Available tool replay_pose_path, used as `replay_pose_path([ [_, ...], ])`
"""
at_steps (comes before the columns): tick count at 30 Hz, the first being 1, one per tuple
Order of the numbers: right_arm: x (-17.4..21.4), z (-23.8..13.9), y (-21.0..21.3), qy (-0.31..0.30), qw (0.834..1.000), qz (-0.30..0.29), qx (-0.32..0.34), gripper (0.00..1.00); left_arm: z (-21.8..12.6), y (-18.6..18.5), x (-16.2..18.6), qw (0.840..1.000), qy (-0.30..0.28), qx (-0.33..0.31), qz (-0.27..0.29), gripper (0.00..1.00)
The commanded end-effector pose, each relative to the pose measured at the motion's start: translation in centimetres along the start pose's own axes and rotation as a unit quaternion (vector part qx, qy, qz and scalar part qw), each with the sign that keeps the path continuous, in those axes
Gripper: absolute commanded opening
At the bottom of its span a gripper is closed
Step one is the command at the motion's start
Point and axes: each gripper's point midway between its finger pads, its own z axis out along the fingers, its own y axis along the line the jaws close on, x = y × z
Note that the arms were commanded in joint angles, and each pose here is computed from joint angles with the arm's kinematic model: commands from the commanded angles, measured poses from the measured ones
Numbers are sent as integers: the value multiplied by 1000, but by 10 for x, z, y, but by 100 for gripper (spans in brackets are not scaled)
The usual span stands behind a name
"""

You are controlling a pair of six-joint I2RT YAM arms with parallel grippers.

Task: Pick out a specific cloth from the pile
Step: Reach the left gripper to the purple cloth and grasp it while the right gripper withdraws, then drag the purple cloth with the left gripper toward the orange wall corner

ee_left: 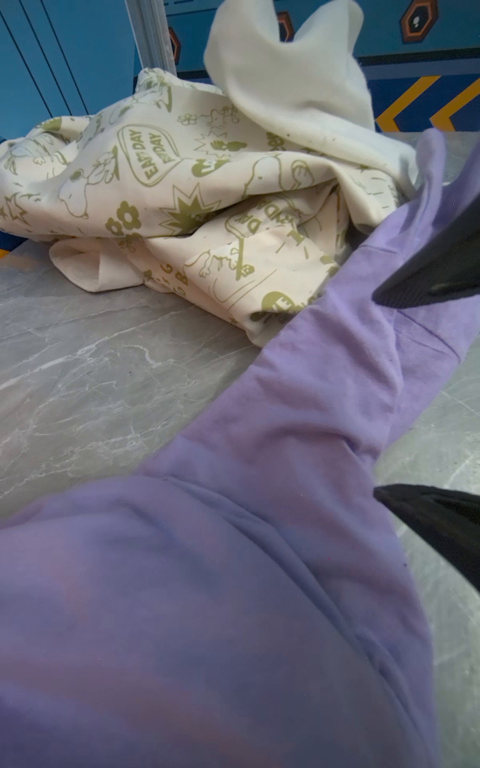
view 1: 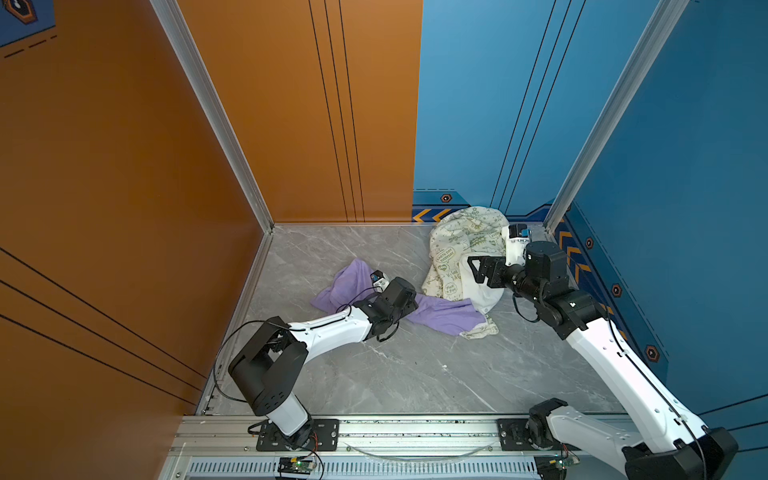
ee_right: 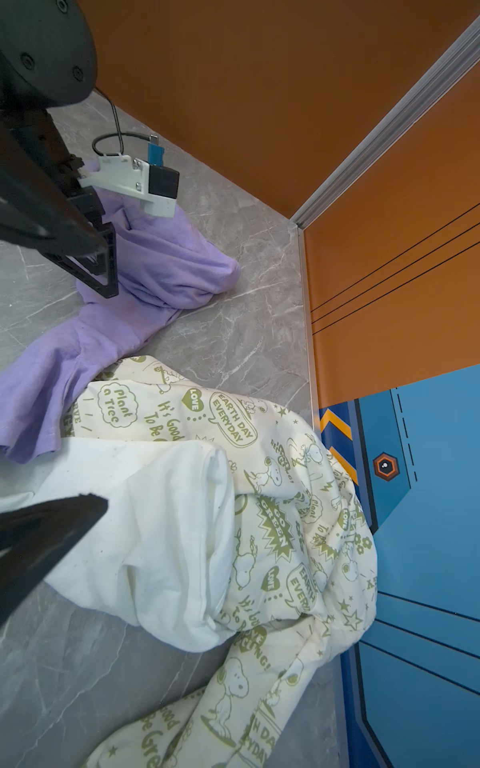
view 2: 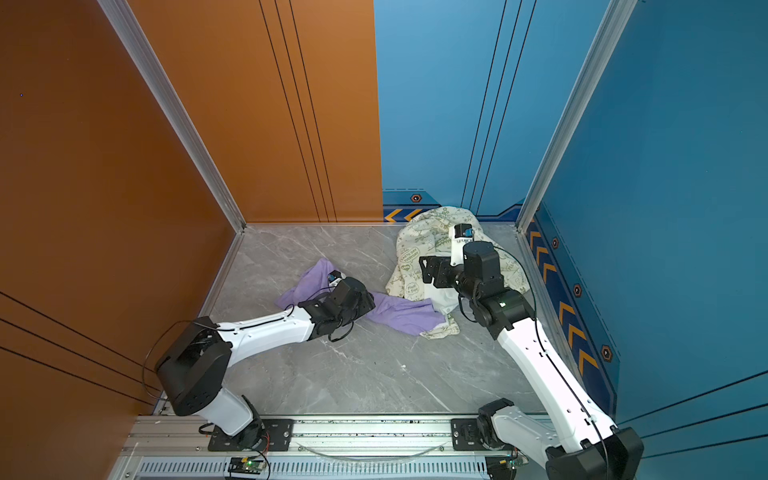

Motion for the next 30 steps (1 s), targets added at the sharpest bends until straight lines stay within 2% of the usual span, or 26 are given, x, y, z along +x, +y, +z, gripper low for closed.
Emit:
replay_pose_path([
  [1,1,-5,-2,-7,1000,11,-5,90,11,8,5,999,36,-33,23,68],
  [7,5,-3,-6,-1,1000,18,-4,90,32,-5,12,997,61,-29,40,64],
  [12,6,-3,-10,0,1000,23,-2,90,50,8,21,995,81,-49,13,55],
  [14,8,-2,-11,2,1000,24,-2,90,54,14,23,995,81,-58,7,49],
  [20,9,-3,-14,2,1000,29,-1,90,59,15,17,995,73,-62,12,19],
  [23,9,-4,-15,1,1000,30,0,90,52,7,2,997,59,-47,19,1],
  [30,8,-4,-17,-3,999,37,-1,90,0,-33,-58,996,-28,11,82,0],
])
